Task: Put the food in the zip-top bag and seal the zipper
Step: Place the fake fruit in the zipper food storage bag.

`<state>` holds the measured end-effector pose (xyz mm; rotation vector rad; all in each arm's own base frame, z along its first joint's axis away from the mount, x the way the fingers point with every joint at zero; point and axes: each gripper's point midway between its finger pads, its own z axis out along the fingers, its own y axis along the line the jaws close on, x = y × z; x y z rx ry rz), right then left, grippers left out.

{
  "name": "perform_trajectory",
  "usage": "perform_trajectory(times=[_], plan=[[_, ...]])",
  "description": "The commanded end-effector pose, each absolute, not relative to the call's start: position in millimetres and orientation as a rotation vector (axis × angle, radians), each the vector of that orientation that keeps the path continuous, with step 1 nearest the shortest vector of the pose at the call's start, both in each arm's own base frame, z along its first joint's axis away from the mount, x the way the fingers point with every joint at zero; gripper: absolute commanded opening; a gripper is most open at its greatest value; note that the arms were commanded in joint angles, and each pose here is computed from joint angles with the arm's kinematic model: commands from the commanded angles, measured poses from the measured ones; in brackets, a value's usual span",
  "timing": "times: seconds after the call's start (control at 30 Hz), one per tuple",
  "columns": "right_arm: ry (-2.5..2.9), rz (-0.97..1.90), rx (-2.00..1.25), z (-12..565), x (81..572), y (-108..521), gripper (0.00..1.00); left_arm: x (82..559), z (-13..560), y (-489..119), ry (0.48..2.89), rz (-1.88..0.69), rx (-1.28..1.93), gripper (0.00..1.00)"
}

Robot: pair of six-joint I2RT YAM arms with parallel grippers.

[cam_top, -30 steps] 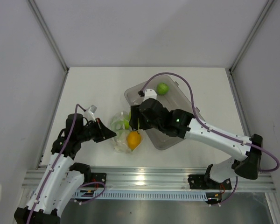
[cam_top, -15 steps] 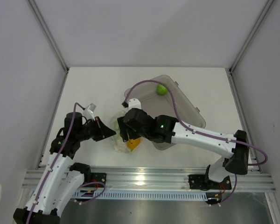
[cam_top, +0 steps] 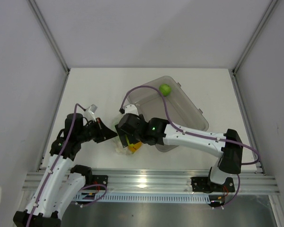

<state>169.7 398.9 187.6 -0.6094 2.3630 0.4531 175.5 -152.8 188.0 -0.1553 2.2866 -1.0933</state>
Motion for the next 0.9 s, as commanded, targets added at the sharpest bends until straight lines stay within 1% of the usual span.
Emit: perform_trajectory(times=[0.0,0.03,0.3,0.43,0.57,0.63,0.87], plan=[[2.306,0.455,-0.561,212,180,398,0.9,178,208,-153,2.23,-1.089,-0.116,0.01],[2.305,0.455,-0.549,214,184,396,0.99,177,208,-153,2.232,-1.091,-0.118,0.01],[2.259,0.488,-0.506,236,192,391,0.99,178,208,-153,2.232,-1.091,-0.122,0.01],[2.21,0.5,-0.454,263,201,381,0.99,178,207,-154,2.23,-1.095,-0.123,0.01],[2.142,0.521,-0.336,301,220,358,0.99,177,209,-155,2.233,-1.105,-0.124,0.01],[2.102,0.546,-0.265,319,241,339,0.99,176,210,-156,2.227,-1.117,-0.122,0.01],[2.02,0.504,-0.068,347,311,275,0.99,174,207,-154,2.228,-1.108,-0.126,0.01]])
